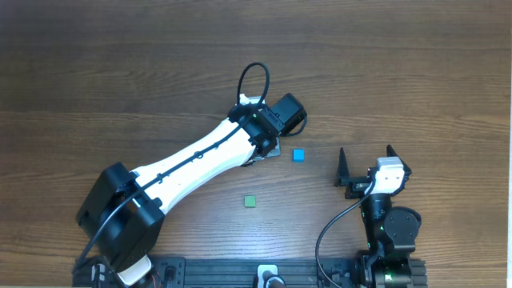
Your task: Stack Cubes
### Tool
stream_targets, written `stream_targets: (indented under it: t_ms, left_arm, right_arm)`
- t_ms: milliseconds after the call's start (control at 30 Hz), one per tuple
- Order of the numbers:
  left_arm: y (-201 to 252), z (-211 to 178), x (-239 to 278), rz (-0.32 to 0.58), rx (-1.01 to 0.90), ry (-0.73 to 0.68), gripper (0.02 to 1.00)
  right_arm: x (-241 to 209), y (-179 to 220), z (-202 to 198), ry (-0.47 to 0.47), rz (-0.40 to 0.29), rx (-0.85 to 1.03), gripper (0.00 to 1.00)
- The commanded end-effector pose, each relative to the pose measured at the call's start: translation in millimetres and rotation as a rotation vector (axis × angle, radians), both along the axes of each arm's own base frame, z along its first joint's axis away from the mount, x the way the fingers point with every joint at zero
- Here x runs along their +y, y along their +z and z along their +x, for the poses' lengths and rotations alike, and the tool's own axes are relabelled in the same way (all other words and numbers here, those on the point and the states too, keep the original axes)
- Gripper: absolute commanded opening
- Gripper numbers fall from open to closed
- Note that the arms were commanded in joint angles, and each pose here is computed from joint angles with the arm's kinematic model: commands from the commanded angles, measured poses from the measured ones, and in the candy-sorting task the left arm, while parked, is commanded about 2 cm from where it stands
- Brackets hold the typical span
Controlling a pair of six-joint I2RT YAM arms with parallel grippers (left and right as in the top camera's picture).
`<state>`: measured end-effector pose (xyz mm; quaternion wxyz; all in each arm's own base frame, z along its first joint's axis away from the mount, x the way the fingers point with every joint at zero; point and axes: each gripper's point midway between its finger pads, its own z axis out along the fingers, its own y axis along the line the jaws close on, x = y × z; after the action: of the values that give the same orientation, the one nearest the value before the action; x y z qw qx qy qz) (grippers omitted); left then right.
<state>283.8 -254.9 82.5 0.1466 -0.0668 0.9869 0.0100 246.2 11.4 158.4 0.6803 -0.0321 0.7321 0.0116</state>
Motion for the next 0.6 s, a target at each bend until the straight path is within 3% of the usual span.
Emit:
stream_targets:
  t_ms: [33,600]
  left_arm:
    - [4,2,1,-0.017,-0.012,0.023,0.082]
    - [-12,2,2,0.013,0.015,0.025,0.086]
  right_arm:
    - [0,-1,0,0.005,0.000,-0.002,0.993]
    - [0,-1,0,0.005,0.000,-0.002,0.993]
